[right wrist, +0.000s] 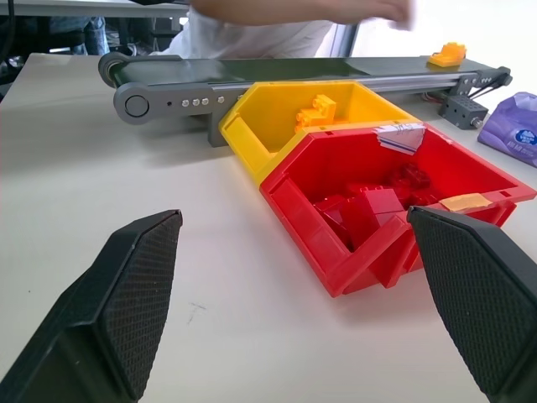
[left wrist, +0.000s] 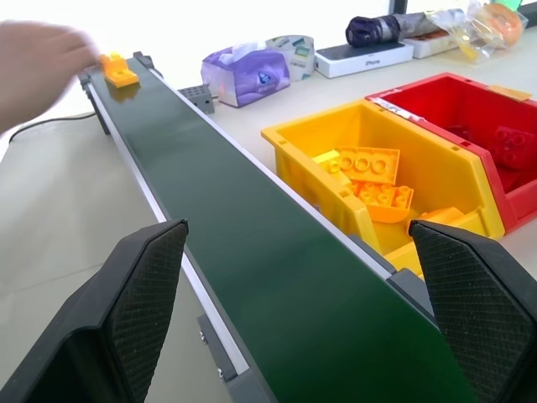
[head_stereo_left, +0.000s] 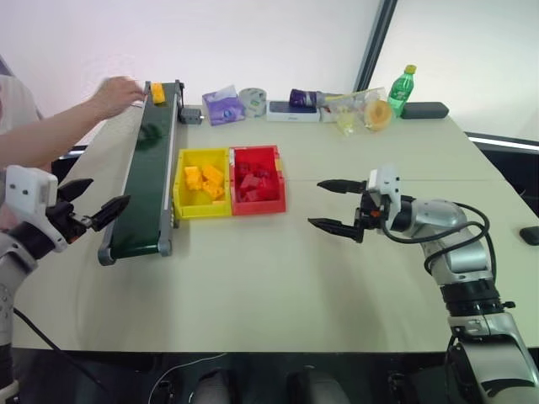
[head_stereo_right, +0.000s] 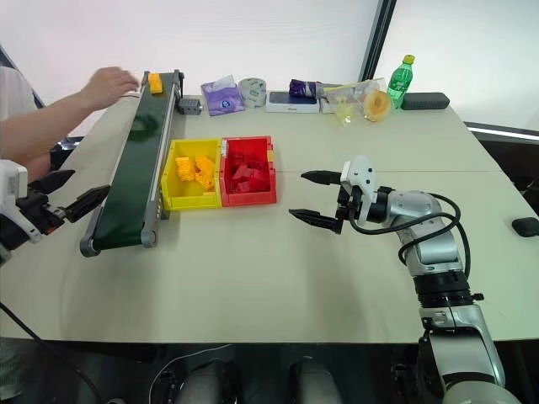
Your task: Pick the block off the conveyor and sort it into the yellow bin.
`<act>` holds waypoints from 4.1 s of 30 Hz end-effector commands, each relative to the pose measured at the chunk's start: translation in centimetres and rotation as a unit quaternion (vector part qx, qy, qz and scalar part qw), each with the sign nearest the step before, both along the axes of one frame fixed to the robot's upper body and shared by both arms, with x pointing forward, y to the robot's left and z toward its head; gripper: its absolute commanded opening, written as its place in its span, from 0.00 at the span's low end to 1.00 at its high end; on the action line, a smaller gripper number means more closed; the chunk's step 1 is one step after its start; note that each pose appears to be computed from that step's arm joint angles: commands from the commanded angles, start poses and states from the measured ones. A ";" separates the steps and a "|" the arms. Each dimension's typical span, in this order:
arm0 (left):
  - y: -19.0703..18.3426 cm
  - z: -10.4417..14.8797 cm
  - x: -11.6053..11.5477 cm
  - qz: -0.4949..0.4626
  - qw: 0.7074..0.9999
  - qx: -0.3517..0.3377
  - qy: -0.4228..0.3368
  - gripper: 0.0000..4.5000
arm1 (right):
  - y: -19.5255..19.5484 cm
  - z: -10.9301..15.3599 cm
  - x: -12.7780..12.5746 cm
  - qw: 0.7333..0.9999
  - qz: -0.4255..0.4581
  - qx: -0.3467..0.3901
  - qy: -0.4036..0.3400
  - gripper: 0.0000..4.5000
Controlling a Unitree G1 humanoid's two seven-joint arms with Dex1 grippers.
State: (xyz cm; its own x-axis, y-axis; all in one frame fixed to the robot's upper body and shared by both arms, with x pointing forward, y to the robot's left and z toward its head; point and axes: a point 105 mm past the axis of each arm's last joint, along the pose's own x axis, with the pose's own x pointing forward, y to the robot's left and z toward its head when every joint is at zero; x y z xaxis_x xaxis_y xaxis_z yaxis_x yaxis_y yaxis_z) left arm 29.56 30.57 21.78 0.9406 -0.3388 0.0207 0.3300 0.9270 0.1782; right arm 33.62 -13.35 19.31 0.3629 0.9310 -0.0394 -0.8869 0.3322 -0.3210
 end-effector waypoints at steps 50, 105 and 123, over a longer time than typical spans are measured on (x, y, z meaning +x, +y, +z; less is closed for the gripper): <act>-1.4 1.7 3.5 0.225 0.973 -0.025 -0.037 0.99 | 0.5 2.2 -0.3 0.999 0.021 0.029 -0.008 1.00; -7.0 1.5 9.5 0.193 0.978 -0.069 -0.025 0.29 | 0.3 2.1 -0.6 1.000 0.006 0.019 -0.020 1.00; -13.9 0.4 14.2 0.004 0.999 -0.035 0.011 0.29 | -0.1 3.0 -0.7 0.999 -0.010 0.040 -0.029 1.00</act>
